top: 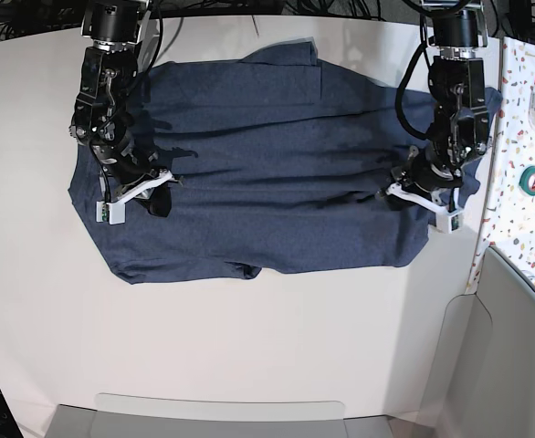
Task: Layout the t-shirt on the table in an organized manner, then fold the t-shirt properly
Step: 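Pull the grasped shirt side outward with the left gripper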
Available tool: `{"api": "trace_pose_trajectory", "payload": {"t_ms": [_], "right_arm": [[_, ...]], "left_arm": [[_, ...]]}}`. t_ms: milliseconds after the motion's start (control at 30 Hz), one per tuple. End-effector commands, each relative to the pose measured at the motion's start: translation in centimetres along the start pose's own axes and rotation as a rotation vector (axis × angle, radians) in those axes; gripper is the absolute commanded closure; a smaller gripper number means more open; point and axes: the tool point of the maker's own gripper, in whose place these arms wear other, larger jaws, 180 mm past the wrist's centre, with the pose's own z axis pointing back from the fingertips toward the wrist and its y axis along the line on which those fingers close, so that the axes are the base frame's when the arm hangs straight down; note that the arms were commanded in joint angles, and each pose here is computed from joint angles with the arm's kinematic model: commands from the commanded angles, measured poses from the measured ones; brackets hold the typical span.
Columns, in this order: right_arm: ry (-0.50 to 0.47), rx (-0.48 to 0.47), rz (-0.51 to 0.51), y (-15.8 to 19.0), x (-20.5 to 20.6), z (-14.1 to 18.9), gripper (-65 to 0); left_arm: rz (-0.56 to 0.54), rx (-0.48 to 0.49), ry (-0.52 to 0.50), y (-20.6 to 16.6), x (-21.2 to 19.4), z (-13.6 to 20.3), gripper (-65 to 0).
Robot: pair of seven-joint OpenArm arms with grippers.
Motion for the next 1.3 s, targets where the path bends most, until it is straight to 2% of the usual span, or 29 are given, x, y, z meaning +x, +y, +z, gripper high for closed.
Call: {"api": "trace_pose_trajectory", "payload": {"t_ms": [0,133,200,333,500,667,1000,1100,1267], "right_arm": [[0.236,-0.097,0.025,-2.2,-5.7,0.8,0.0],[0.239,-0.098,0.024,-2.2,-5.8,0.8,0.0],[0.24,-0.099,0.024,-2.2,-5.9,0.8,0.0],[0.24,-0.099,0.024,-2.2,-5.9,0.8,0.0],[0.241,-0.099,0.023,-2.2,-6.0,0.9,0.0],[0.241,-0.099,0.023,-2.2,-6.0,0.9,0.0],[0.243,-0.098,0.024,-2.2,-6.1,0.9,0.0],[0.243,-0.098,0.024,-2.2,-6.1,0.9,0.0],[0.252,-0.101,0.022,-2.3,-6.6,1.1,0.0]], "left_arm": [[-0.025,-0.02,-0.133,-0.6,4.3,1.4,-3.9],[-0.011,-0.01,-0.291,-0.1,8.3,3.6,-2.7],[0.008,0.01,-0.321,0.9,9.0,3.7,-2.7],[0.045,0.051,-0.296,2.8,9.5,2.1,-2.8],[0.111,0.111,-0.212,5.9,7.7,-0.3,-2.8],[0.136,0.135,-0.17,7.1,6.2,-1.0,-2.8],[0.135,0.137,-0.15,7.2,5.6,-1.1,-2.8],[0.112,0.139,-0.094,6.8,4.0,-2.2,-2.8],[0.037,0.212,-0.037,7.9,3.9,-4.2,-2.8]]}}
